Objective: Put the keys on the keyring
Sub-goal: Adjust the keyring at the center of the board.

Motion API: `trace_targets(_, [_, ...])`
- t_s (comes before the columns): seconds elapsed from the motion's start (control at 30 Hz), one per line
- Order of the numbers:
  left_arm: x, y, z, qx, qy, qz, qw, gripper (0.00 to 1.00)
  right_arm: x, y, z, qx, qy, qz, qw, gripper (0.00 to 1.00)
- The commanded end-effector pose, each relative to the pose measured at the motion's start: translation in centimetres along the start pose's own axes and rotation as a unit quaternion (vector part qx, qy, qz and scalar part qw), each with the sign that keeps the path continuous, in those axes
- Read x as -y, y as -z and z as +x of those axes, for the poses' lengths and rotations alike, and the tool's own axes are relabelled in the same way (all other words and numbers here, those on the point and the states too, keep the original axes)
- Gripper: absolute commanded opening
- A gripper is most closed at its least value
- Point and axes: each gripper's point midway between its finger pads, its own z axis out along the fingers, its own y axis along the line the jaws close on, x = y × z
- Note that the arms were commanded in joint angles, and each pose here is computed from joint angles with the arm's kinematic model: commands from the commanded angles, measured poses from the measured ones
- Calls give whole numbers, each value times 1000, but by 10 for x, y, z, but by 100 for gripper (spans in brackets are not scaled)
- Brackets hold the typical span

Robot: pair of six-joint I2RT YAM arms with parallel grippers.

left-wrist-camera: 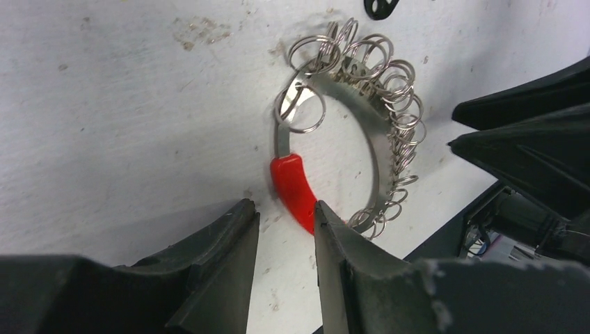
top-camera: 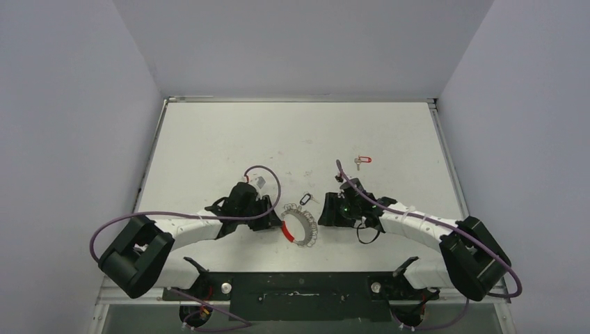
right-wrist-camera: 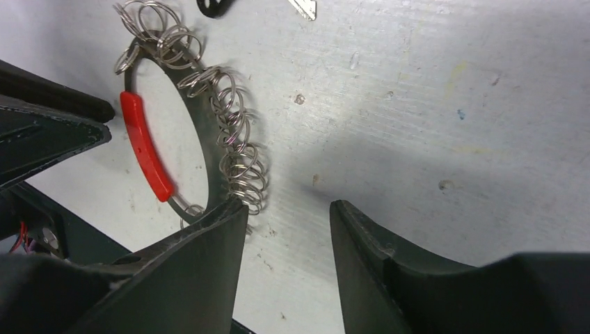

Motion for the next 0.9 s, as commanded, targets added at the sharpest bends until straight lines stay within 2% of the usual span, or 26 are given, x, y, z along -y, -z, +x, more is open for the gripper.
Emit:
trace_targets(0.0, [13, -11, -11, 7, 7, 26, 1000, 33, -23, -10, -10, -3, 22, -46, 999, 43])
trace_targets(0.17, [10, -18, -16, 8, 3, 13, 1000, 27, -34, -18, 9, -29, 26, -60, 997, 27])
trace_targets(0.37, [-17, 1, -29, 31, -35, -82, 996, 29, -32, -10, 26, -46, 21, -51, 997, 29])
trace_targets(0.5, [-20, 13, -37, 45, -57, -90, 993, 34, -29, 5, 9, -9, 56, -32, 998, 36])
trace_targets(0.6, [-19, 16, -40, 49, -59, -86, 993, 36, -36, 14, -13, 25, 116, -29, 993, 44])
trace_targets(0.77, [-16, 22, -43, 55, -51, -66, 995, 36, -64, 19, -46, 67, 236, -68, 967, 64])
trace_targets(0.87, [-16, 29, -46, 68, -47, -60, 995, 36, -75, 11, -65, 85, 290, -68, 951, 68])
